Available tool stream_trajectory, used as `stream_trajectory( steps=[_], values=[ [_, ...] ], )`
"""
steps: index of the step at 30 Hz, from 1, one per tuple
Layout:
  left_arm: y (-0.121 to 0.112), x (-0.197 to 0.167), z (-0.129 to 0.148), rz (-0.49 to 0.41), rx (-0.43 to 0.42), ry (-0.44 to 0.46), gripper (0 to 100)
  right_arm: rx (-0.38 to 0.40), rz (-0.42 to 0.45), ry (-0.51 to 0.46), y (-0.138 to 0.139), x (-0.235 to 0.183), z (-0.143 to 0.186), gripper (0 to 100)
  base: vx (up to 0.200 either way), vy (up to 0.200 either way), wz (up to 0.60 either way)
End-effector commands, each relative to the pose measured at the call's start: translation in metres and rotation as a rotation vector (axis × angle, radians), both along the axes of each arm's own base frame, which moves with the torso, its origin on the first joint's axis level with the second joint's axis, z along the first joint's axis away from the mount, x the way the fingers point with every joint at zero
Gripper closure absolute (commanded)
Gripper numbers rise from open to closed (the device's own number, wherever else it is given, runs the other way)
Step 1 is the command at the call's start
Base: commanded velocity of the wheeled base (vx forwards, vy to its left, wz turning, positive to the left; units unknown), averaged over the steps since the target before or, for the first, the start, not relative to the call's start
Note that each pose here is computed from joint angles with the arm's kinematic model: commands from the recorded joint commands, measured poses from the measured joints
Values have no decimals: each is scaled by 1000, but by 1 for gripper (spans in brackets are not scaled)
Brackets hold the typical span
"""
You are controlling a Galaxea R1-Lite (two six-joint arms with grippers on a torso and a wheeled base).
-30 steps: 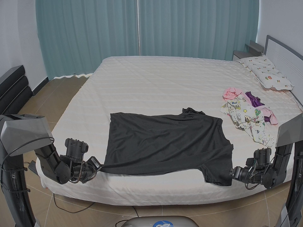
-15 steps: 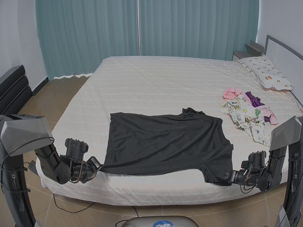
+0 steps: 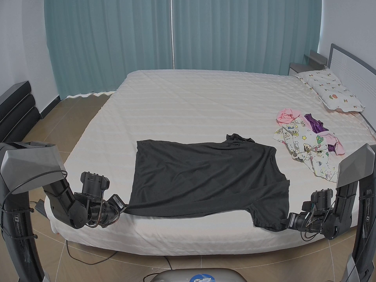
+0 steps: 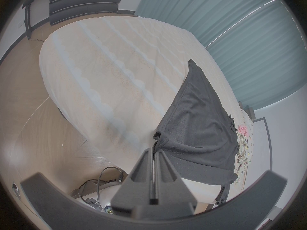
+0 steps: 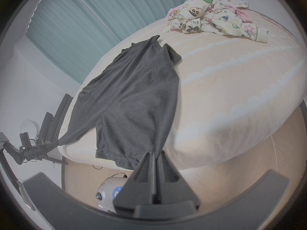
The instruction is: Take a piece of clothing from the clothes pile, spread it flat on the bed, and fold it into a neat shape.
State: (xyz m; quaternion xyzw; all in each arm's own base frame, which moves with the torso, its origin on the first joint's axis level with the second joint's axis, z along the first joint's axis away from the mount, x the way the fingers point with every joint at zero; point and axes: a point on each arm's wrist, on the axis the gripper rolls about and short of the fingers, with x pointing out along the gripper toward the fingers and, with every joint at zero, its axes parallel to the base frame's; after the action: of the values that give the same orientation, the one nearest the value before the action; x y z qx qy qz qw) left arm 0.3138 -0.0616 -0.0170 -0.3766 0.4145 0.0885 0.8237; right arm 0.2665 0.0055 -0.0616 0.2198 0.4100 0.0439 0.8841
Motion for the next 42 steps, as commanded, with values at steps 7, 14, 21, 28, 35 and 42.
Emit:
stream_trajectory(
  steps=[7,14,21,28,35,42],
  values=[
    [0,-1,2,-6,5,-8,100,88,-33,-7,-25,-30,29,100,0,0,0],
    [1,-5,15,-26,34,-41,100,91,-24,38,-23,-56,36,100,0,0,0],
    [3,-10,13,-38,93,-32,100,90,-21,27,-20,-65,40,100,0,0,0],
    [5,-19,7,-92,176,-7,100,83,-19,76,-20,-73,46,100,0,0,0],
    [4,-28,4,-136,207,17,100,44,32,140,-19,-86,53,100,0,0,0],
    [-3,-42,-2,-212,245,52,100,29,23,159,-20,-90,53,100,0,0,0]
  ],
)
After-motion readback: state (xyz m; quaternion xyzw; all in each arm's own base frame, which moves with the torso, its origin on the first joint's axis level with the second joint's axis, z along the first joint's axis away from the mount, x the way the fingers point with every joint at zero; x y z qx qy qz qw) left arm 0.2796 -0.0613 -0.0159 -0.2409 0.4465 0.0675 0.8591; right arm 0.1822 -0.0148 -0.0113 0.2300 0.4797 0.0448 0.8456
